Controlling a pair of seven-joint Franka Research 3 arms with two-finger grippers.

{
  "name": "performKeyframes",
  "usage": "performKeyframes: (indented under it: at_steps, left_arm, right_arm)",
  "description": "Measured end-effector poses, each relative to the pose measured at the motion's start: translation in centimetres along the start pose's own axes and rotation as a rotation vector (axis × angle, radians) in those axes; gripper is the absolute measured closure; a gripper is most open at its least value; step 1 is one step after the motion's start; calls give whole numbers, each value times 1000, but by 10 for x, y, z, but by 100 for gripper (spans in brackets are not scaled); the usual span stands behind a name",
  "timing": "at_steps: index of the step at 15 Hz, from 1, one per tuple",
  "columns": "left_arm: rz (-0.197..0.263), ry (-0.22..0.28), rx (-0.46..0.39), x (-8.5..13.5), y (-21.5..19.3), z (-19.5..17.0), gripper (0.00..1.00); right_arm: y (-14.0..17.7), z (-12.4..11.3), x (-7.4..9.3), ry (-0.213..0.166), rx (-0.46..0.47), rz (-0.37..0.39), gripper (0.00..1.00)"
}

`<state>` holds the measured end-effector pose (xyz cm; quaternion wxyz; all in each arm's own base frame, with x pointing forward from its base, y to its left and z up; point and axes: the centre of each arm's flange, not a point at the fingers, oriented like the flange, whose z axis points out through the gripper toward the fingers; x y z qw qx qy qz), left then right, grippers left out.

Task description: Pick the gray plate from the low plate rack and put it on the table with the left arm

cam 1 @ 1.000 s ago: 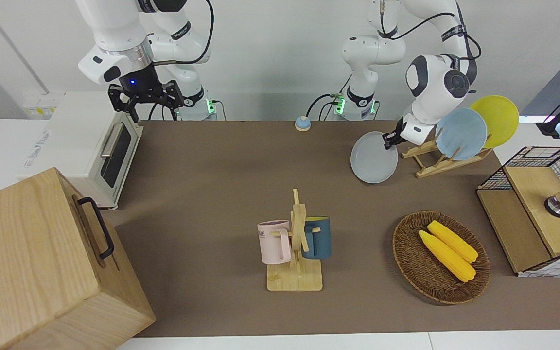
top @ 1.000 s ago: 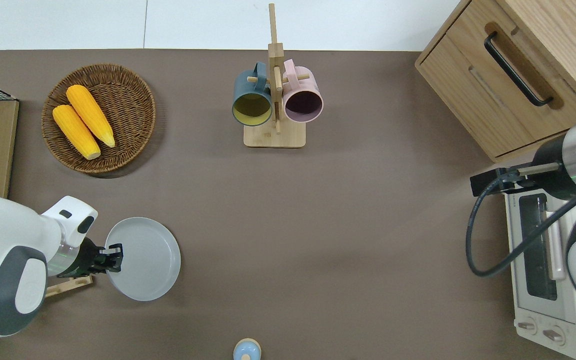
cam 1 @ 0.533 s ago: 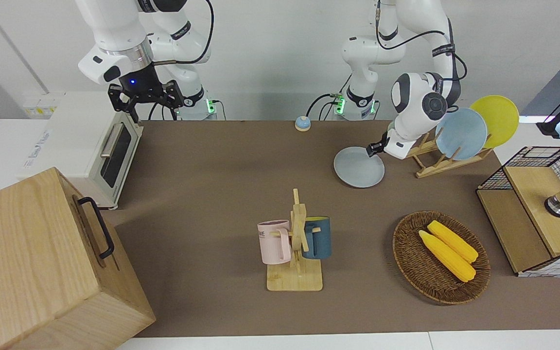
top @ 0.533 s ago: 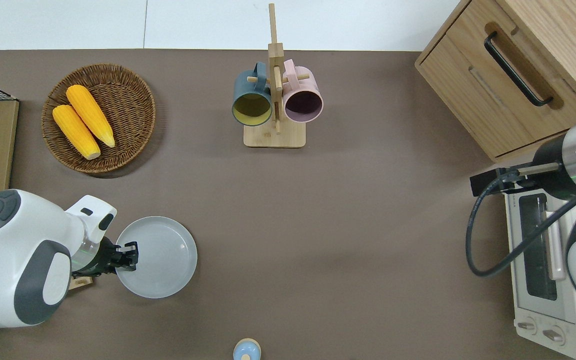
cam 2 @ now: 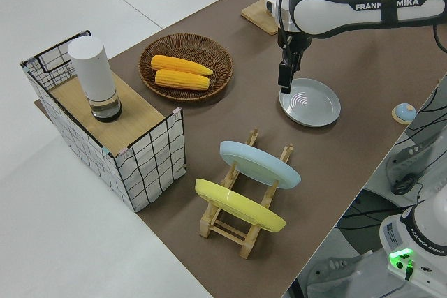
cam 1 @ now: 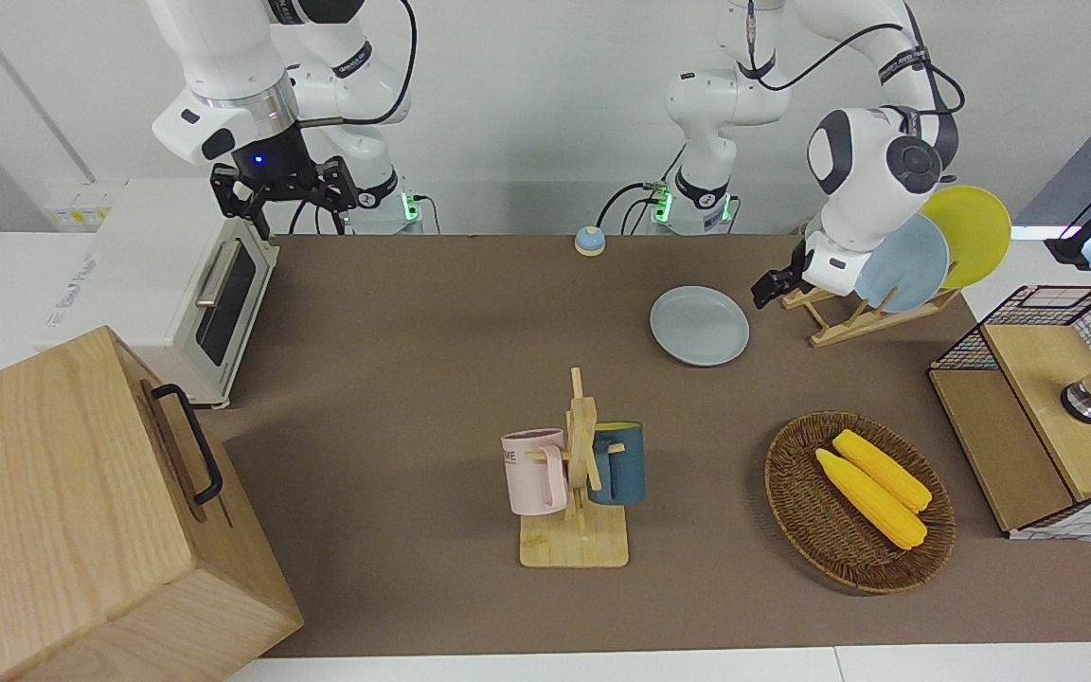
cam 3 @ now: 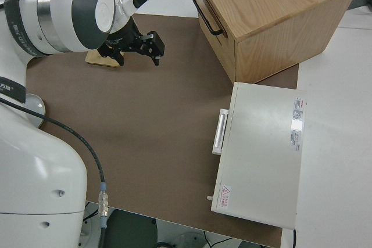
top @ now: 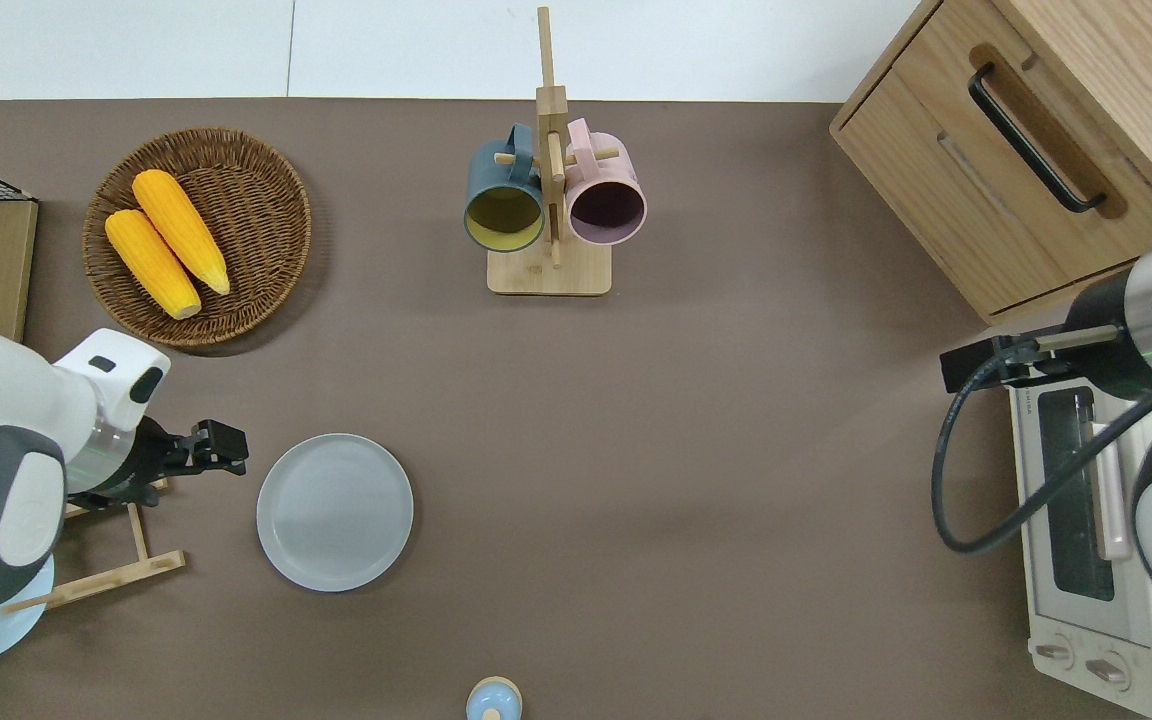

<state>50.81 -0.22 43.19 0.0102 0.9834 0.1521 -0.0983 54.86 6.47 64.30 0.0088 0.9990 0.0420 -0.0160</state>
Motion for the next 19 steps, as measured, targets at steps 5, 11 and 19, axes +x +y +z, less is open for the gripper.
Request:
performKeyframes:
  at_steps: [5, 11, 19]
  left_arm:
    - [2, 104, 33, 11, -13, -72, 1]
    - [144, 98, 65, 3, -37, -134, 1]
    - [210, 63, 15, -4, -34, -151, 0]
  right_arm:
    - [0, 0, 0, 0, 0, 0, 1]
    - [0, 0, 0, 0, 0, 0, 1]
    - [0, 0, 0, 0, 0, 0, 1]
